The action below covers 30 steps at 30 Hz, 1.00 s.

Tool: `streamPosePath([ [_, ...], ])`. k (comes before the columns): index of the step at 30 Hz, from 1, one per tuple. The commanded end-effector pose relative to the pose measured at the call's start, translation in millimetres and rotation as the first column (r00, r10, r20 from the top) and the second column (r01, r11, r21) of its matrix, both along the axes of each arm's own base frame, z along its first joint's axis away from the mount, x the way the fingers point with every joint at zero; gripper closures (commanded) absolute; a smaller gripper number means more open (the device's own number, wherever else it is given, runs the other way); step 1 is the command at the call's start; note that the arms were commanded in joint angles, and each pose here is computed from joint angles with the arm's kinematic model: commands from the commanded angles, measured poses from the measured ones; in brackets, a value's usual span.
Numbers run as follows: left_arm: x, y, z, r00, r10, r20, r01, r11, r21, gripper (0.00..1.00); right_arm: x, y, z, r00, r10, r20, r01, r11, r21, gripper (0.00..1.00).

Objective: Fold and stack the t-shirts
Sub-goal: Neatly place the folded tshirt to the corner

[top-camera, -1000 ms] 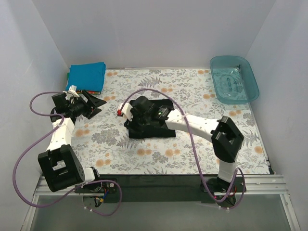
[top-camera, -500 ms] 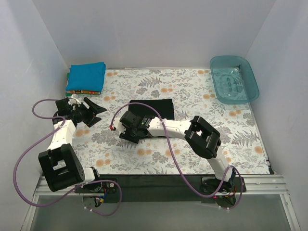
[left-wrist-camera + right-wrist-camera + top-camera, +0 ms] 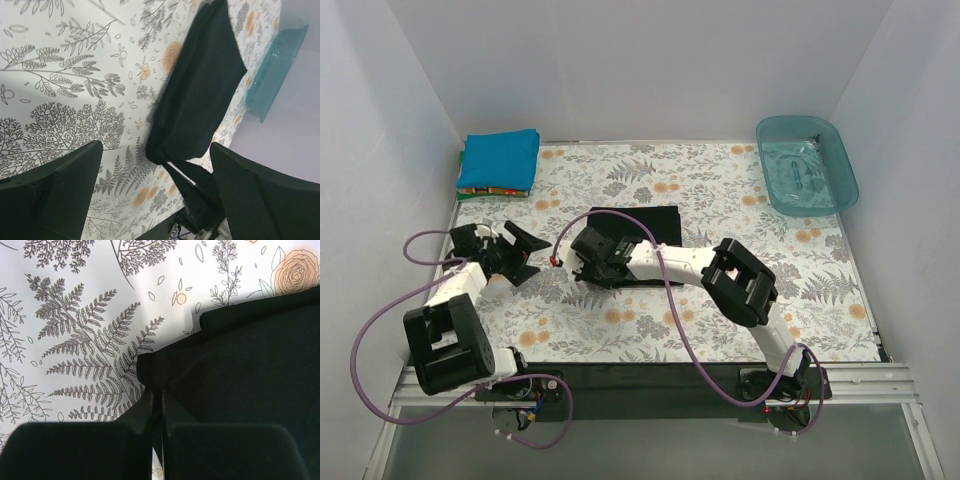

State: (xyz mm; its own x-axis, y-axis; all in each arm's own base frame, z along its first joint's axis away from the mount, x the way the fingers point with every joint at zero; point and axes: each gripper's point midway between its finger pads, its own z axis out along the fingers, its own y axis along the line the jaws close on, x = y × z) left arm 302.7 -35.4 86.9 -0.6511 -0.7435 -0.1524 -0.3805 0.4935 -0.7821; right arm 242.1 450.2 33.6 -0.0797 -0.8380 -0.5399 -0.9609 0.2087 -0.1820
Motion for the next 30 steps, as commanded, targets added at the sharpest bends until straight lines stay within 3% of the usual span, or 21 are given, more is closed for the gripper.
streamPosePath([
  [1,6.0,-18.5,-6.6,1.000,-0.001,0.009,0.001,1.000,-0.031,0.11,14.0,10.1,47.4,1.000,-0.017,-0.014,0.019,0.992,0.124,0.99],
  [9,13.5,-70.8,-33.7,0.999,-0.024,-0.043,0.021,0.998,-0.055,0.10,4.1,14.5,58.4,0.998,0.013,-0.066,-0.002,0.985,0.172,0.99],
  [23,18.7,-116.0,-70.8,0.978,-0.039,-0.204,0.021,0.996,-0.089,0.09,24.6,30.1,98.9,0.999,-0.025,-0.042,0.035,0.964,0.262,0.99],
  [30,35.2,-120.1,-70.9,0.979,-0.013,-0.203,0.000,0.998,-0.061,0.10,32.9,37.6,107.6,0.999,-0.035,-0.025,0.041,0.959,0.281,0.99],
])
